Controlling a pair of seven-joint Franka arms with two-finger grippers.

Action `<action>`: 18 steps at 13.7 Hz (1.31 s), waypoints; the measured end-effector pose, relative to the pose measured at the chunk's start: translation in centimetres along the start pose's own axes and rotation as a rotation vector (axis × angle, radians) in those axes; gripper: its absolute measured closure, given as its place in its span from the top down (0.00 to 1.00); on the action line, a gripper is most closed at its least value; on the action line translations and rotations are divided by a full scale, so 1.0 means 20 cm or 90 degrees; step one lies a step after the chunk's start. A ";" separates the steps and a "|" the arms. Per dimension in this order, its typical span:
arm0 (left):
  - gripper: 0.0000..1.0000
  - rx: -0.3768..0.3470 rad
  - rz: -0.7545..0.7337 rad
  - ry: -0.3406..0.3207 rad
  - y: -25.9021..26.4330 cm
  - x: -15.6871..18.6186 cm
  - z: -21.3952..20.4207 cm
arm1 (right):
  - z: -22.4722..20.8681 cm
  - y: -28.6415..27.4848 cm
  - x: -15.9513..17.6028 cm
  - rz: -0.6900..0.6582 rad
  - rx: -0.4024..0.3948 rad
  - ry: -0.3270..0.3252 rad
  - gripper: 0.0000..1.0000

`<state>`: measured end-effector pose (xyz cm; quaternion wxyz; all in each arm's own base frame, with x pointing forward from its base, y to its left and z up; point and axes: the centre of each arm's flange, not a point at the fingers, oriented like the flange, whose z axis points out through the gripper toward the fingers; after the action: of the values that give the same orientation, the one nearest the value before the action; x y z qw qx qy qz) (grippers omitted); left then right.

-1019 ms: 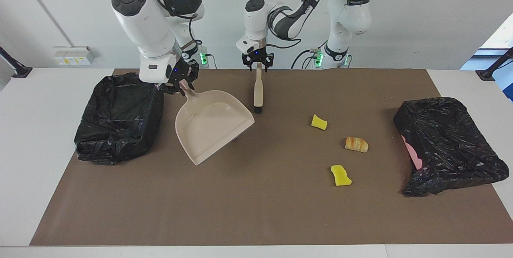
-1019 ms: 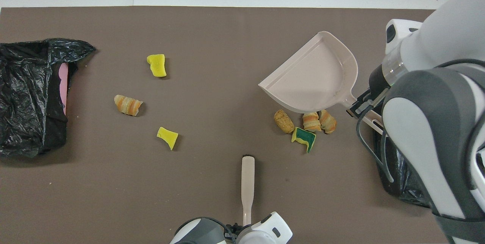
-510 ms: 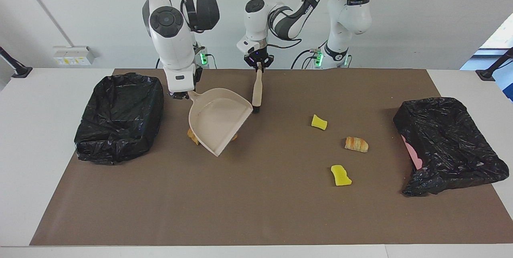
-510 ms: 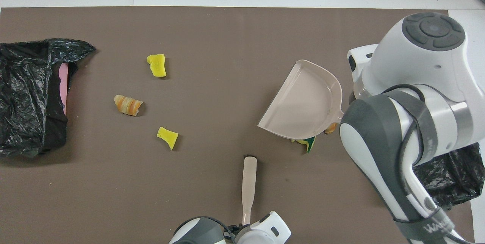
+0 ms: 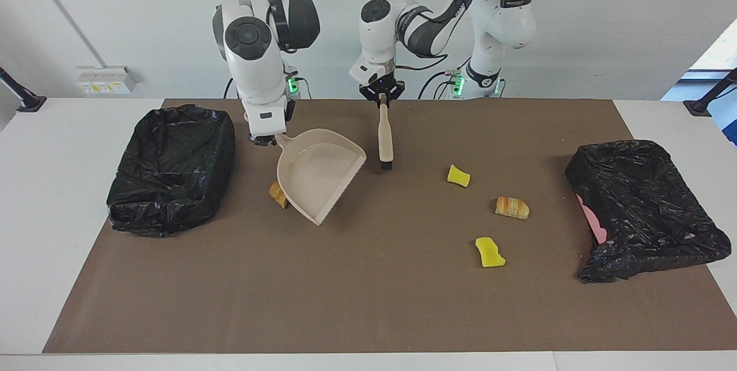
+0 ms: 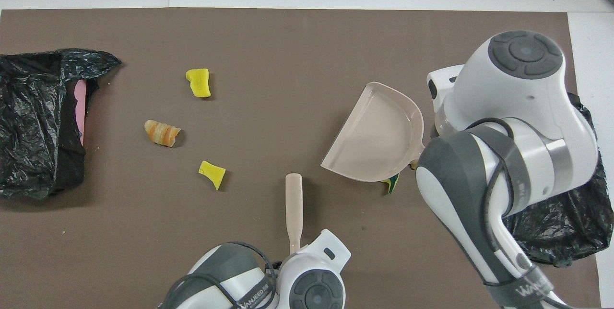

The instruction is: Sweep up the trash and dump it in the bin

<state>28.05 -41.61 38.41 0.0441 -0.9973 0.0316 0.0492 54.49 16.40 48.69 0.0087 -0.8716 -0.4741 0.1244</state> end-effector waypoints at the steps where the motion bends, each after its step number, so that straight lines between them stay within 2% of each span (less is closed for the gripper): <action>1: 0.26 -0.001 -0.011 -0.001 -0.06 0.07 -0.01 | 0.04 -0.03 0.03 -0.009 -0.002 0.000 0.32; 5: 0.26 -0.007 -0.061 0.001 -0.40 0.44 -0.07 | 0.17 -0.14 0.15 -0.034 -0.016 0.003 0.32; 8: 0.26 0.003 -0.055 -0.019 -0.73 0.69 -0.13 | 0.24 -0.23 0.23 -0.046 -0.027 0.009 0.32; 10: 0.26 0.021 -0.061 -0.008 -0.92 0.84 -0.16 | 0.29 -0.25 0.26 -0.053 -0.038 0.021 0.32; 12: 0.26 0.039 -0.058 -0.005 -1.12 0.97 -0.14 | 0.35 -0.31 0.32 -0.072 -0.051 0.033 0.32; 15: 0.26 0.050 -0.052 0.001 -1.52 1.12 -0.08 | 0.46 -0.43 0.47 -0.120 -0.078 0.028 0.32; 18: 0.26 0.058 -0.059 0.003 -1.83 1.18 -0.04 | 0.56 -0.52 0.58 -0.134 -0.087 0.024 0.32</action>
<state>54.10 -6.64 39.95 0.0914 -0.9948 -0.0119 0.0431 49.41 30.56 36.84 -0.0286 -0.8175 -0.5704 0.0736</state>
